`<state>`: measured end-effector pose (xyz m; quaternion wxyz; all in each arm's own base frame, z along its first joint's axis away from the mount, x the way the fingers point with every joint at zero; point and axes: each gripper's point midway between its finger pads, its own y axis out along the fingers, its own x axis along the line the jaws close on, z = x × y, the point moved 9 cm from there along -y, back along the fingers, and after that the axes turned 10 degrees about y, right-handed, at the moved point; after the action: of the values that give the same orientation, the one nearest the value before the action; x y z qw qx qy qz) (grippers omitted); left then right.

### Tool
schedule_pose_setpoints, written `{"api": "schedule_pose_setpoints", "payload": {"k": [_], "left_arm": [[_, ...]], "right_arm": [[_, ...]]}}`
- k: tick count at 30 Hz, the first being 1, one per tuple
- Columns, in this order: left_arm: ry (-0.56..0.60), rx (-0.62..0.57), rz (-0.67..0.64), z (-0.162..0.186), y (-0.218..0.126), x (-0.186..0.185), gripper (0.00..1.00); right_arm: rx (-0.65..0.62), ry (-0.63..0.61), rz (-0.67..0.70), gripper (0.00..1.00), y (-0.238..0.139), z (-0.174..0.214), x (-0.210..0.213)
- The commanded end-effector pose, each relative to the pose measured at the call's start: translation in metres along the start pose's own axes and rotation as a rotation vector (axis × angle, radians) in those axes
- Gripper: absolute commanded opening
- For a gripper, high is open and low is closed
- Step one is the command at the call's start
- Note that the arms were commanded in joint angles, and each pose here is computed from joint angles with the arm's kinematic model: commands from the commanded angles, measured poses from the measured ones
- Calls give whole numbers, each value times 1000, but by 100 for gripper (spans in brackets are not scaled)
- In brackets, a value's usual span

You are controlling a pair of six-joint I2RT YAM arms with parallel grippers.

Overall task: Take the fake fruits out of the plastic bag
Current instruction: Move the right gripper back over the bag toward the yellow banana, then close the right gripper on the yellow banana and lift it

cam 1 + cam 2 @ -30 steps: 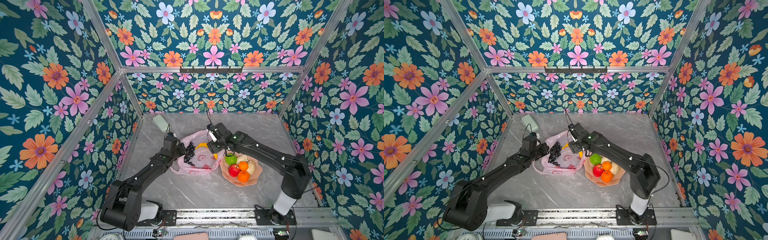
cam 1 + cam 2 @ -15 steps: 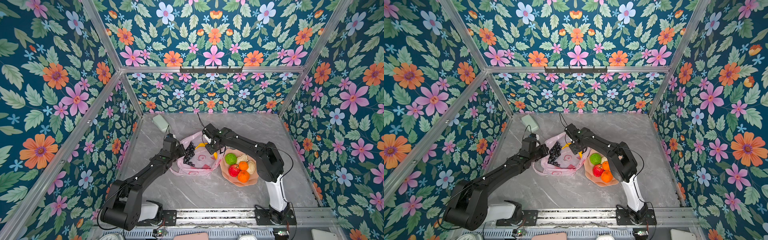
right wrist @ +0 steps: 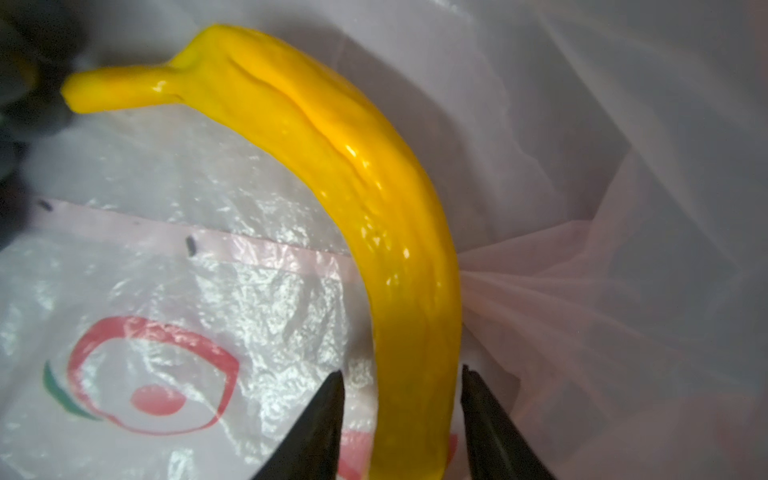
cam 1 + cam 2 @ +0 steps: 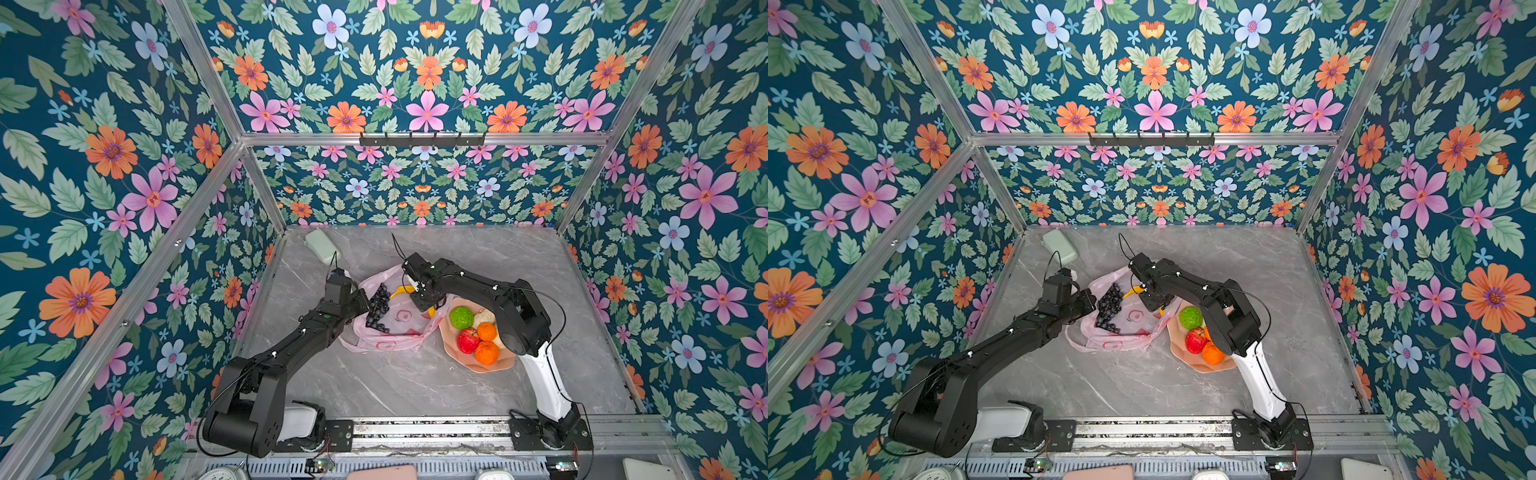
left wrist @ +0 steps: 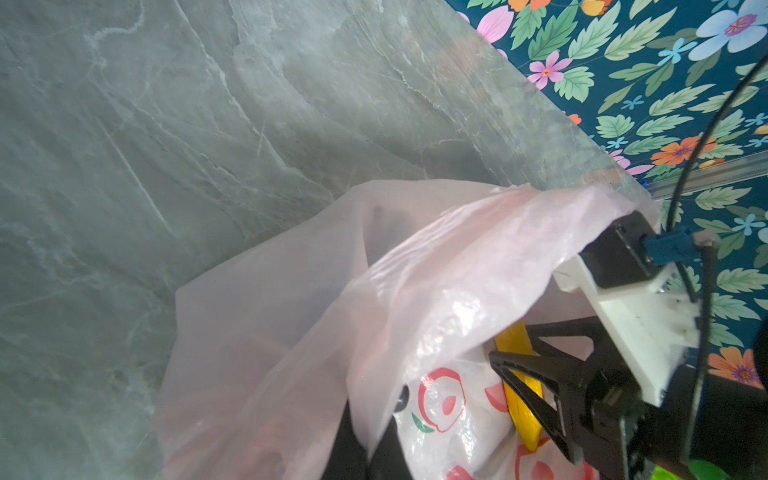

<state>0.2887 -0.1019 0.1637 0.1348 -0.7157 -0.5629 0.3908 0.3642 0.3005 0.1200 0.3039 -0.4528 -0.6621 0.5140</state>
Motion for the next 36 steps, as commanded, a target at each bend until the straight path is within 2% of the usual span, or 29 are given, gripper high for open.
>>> {"api": "schedule_pose_setpoints", "payload": {"k": [1, 6, 14, 27, 36], "left_arm": [[6, -11, 17, -2, 1, -1, 0], [0, -8, 22, -2, 3, -2, 0], [-4, -13, 25, -3, 2, -2, 0], [-12, -49, -4, -5, -7, 0, 0], [-21, -49, 6, -5, -7, -1, 0]], "right_arm": [[-13, 15, -20, 42, -2, -2, 1], [-17, 35, -63, 34, -3, -2, 5], [-22, 53, -101, 28, -8, -1, 10], [-99, 147, -40, 25, -35, -5, 2], [-182, 167, -163, 24, -72, -7, 13]]}}
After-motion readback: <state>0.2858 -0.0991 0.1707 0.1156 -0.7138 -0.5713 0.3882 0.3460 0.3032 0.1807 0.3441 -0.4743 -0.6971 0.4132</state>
